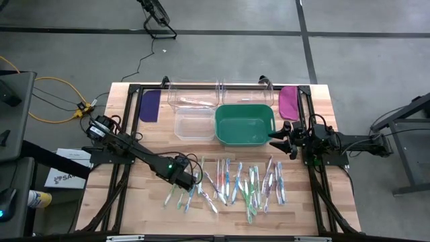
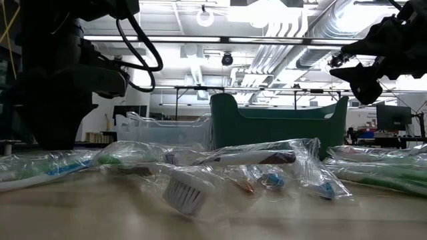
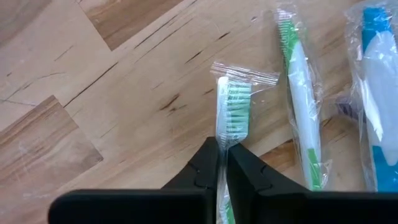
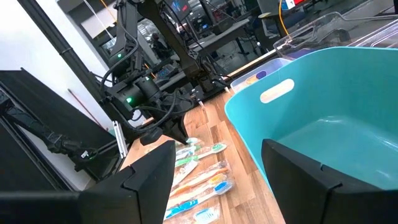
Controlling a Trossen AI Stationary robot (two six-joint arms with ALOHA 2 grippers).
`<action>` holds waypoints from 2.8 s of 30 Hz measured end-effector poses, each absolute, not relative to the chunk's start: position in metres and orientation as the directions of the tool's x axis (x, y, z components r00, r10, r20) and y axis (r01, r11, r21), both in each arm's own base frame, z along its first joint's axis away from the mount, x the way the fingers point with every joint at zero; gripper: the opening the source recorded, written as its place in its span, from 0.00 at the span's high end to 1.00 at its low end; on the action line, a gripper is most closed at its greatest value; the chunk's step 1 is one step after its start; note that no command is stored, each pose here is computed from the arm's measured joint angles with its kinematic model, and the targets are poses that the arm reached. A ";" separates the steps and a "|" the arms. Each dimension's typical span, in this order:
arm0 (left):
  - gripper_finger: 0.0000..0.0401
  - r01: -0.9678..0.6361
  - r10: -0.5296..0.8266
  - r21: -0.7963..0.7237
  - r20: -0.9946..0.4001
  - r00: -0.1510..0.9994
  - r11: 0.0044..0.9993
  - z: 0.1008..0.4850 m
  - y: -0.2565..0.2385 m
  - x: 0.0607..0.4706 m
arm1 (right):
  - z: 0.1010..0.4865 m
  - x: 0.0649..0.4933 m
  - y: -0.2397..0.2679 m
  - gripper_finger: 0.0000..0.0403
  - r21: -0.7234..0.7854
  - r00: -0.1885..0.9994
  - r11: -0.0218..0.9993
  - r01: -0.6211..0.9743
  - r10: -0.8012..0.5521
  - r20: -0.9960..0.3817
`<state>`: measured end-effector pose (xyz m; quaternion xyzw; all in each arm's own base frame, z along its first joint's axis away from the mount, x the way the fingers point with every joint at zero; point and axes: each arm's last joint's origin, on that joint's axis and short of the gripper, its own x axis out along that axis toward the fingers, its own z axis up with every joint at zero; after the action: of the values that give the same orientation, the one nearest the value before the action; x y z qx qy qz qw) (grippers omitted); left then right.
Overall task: Pick & Place Toothbrushes
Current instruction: Put the green toothbrush into the white bin
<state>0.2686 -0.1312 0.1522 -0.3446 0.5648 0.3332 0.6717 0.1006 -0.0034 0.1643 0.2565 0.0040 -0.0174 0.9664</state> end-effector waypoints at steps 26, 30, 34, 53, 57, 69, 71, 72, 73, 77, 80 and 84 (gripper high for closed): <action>1.00 -0.528 0.219 0.016 -0.920 0.326 0.849 0.285 -0.074 0.284 | 0.164 0.101 -0.003 0.42 0.496 0.999 0.868 0.036 -0.032 -0.018; 1.00 -0.443 0.248 0.069 -0.899 0.360 0.894 0.303 -0.042 0.295 | 0.164 0.101 -0.003 0.42 0.496 0.999 0.868 0.036 -0.032 -0.017; 0.99 -0.389 0.284 0.131 -0.885 0.369 0.912 0.315 -0.006 0.301 | 0.164 0.101 -0.003 0.42 0.496 0.999 0.868 0.035 -0.031 -0.016; 0.99 -0.287 0.314 0.193 -0.823 0.473 0.938 0.315 0.110 0.313 | 0.164 0.101 -0.003 0.42 0.496 0.999 0.868 0.035 -0.032 -0.016; 0.99 -0.255 0.291 0.192 -0.848 0.442 0.948 0.296 0.113 0.327 | 0.164 0.101 -0.003 0.42 0.496 0.999 0.868 0.035 -0.032 -0.016; 0.99 -0.225 0.243 0.166 -0.895 0.373 0.960 0.261 0.118 0.346 | 0.164 0.101 -0.003 0.42 0.496 0.999 0.868 0.035 -0.032 -0.015; 0.99 -0.220 0.231 0.157 -0.902 0.365 0.963 0.257 0.119 0.348 | 0.165 0.101 -0.003 0.42 0.496 0.999 0.868 0.035 -0.031 -0.015; 0.99 -0.219 0.227 0.154 -0.903 0.364 0.963 0.255 0.119 0.349 | 0.165 0.101 -0.003 0.42 0.496 0.999 0.868 0.035 -0.032 -0.015; 0.99 -0.219 0.225 0.151 -0.903 0.365 0.964 0.254 0.119 0.350 | 0.164 0.101 -0.003 0.42 0.496 0.999 0.868 0.035 -0.031 -0.015; 0.99 -0.227 0.221 0.144 -0.905 0.364 0.963 0.251 0.120 0.352 | 0.164 0.101 -0.003 0.42 0.496 0.999 0.868 0.035 -0.032 -0.015; 0.98 -0.247 0.219 0.135 -0.909 0.355 0.960 0.250 0.120 0.351 | 0.164 0.101 -0.003 0.42 0.496 0.999 0.868 0.035 -0.031 -0.015; 0.91 -0.276 0.231 0.136 -0.908 0.349 0.952 0.250 0.120 0.351 | 0.164 0.101 -0.003 0.42 0.496 0.999 0.868 0.035 -0.031 -0.015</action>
<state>0.3510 0.1202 0.2497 -0.0205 0.5491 0.1543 0.8211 0.1006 -0.0034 0.1645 0.2565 0.0033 -0.0171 0.9664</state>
